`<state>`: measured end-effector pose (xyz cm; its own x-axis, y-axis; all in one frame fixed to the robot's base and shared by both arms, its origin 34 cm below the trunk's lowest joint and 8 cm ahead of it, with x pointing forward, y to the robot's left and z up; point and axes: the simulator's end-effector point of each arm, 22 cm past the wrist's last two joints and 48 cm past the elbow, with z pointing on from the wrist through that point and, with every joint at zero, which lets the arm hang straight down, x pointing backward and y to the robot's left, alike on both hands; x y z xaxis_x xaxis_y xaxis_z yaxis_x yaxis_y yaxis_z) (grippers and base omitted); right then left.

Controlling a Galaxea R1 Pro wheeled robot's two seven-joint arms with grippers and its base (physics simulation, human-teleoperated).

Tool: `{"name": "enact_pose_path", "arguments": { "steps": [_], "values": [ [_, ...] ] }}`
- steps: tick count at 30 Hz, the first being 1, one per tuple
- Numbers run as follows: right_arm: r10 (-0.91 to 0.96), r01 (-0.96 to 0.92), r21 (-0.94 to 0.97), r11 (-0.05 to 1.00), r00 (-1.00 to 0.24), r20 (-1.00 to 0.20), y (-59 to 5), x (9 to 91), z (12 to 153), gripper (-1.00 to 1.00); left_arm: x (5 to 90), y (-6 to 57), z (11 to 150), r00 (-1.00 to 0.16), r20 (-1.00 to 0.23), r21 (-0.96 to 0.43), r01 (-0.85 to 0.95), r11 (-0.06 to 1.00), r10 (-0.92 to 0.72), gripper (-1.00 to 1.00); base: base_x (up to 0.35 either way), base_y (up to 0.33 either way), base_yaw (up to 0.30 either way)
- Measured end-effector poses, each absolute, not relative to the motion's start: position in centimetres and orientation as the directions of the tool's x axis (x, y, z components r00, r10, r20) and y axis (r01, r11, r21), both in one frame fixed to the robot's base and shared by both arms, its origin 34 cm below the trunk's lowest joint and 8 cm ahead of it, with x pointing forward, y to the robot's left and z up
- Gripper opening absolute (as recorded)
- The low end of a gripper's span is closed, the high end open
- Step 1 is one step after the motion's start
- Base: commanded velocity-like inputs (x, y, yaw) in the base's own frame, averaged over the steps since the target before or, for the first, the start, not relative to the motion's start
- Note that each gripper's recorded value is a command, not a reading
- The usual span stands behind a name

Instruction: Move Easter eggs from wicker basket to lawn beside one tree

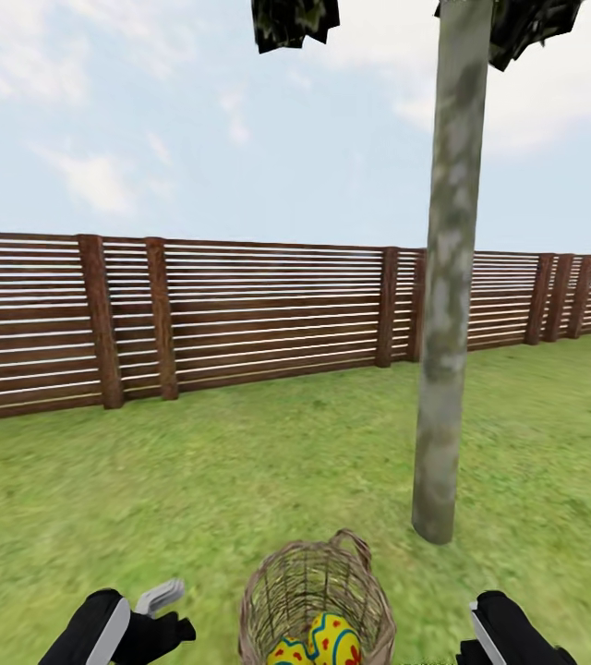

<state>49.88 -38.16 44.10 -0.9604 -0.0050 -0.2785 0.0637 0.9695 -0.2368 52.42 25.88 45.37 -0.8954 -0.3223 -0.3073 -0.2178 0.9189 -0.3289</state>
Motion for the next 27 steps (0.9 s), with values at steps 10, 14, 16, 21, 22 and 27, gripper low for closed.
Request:
{"name": "enact_pose_path", "arguments": {
  "steps": [10,14,16,21,22,27],
  "values": [
    [-0.005,0.065,-0.237,0.969,-0.960,-0.281,-38.22,49.95,44.21,1.00,52.41,25.89,45.37,-0.895,-0.307,-0.329,-0.218,0.919,-0.322,1.00,0.110,0.325,-0.287],
    [-0.003,0.066,-0.238,0.969,-0.959,-0.282,-38.33,49.99,44.27,1.00,52.42,25.89,45.38,-0.895,-0.308,-0.328,-0.218,0.919,-0.322,1.00,0.136,0.325,-0.287],
    [-0.003,0.067,-0.238,0.969,-0.959,-0.282,-38.36,49.99,44.27,1.00,52.43,25.89,45.37,-0.895,-0.307,-0.328,-0.218,0.919,-0.322,1.00,-0.008,0.293,-0.287],
    [-0.001,0.069,-0.239,0.969,-0.959,-0.283,-38.54,50.01,44.30,1.00,52.29,25.74,45.26,-0.898,-0.301,-0.332,-0.218,0.918,-0.322,1.00,-0.232,0.196,-0.279],
    [-0.001,0.070,-0.239,0.969,-0.959,-0.283,-38.55,50.02,44.32,1.00,52.27,25.74,45.25,-0.898,-0.300,-0.332,-0.218,0.918,-0.322,1.00,-0.295,0.166,-0.222],
    [0.000,0.071,-0.239,0.968,-0.959,-0.285,-38.58,50.07,44.36,1.00,52.22,25.65,45.23,-0.899,-0.296,-0.334,-0.218,0.917,-0.321,1.00,-0.306,0.159,-0.070]
  ]
}}
